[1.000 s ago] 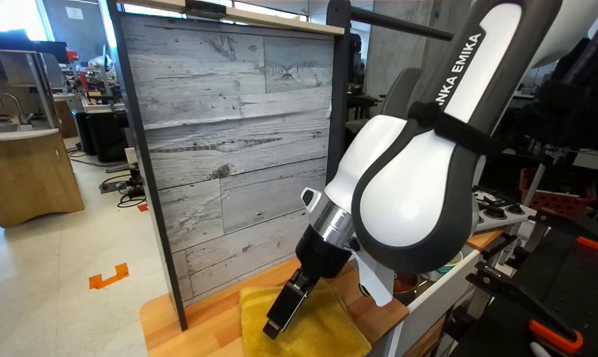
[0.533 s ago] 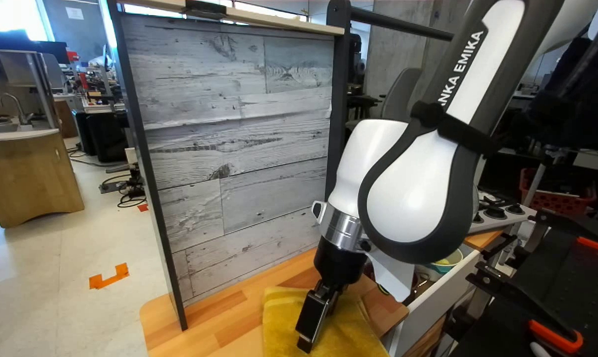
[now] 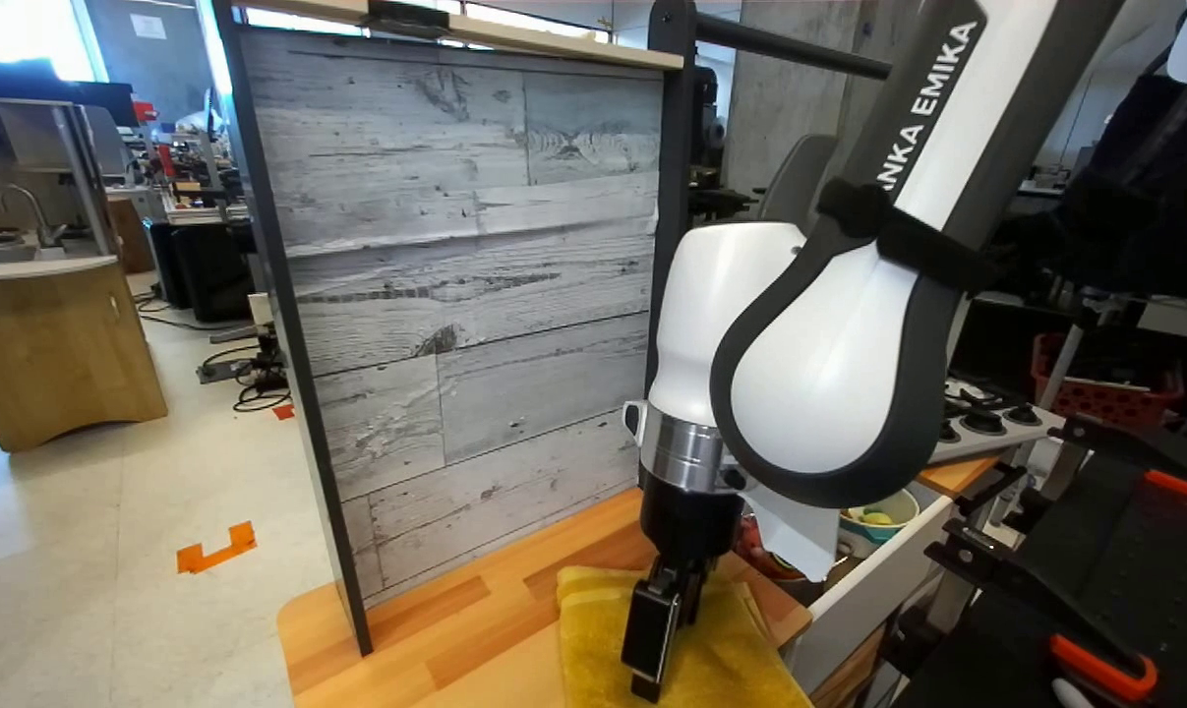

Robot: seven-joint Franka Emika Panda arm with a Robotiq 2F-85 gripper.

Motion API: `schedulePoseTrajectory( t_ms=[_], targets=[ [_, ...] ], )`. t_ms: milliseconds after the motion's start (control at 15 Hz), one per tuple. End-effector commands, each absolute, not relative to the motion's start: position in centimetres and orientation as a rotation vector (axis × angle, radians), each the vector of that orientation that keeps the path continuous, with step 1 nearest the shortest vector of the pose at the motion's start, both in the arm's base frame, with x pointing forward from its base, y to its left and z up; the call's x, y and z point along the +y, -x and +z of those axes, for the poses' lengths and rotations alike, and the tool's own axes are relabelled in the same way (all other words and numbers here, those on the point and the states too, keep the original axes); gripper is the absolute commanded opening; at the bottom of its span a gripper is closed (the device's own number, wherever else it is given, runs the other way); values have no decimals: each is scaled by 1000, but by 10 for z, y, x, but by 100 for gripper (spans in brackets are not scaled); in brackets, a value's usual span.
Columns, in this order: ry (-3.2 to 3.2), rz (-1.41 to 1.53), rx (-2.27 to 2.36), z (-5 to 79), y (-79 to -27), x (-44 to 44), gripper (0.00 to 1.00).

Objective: Pick up the object plush toys from the counter and stove and put them in the pots, then wipe the counter

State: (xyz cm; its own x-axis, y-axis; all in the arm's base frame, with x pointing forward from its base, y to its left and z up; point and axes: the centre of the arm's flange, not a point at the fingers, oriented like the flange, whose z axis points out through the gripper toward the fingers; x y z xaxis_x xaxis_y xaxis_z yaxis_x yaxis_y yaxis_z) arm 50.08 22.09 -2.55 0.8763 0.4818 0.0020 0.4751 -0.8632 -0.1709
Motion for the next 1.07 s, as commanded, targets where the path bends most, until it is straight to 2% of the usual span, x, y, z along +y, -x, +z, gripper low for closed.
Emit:
schedulePoseTrajectory(
  t_ms=[0,400,800,1000],
  targets=[
    [2889,-56,-785,-39,-513,212,100],
    [2869,-281,-546,-39,-565,187,100],
    [2722,-103,-753,-67,-528,271,100],
    [2671,-63,-772,-73,-526,313,100]
  ],
)
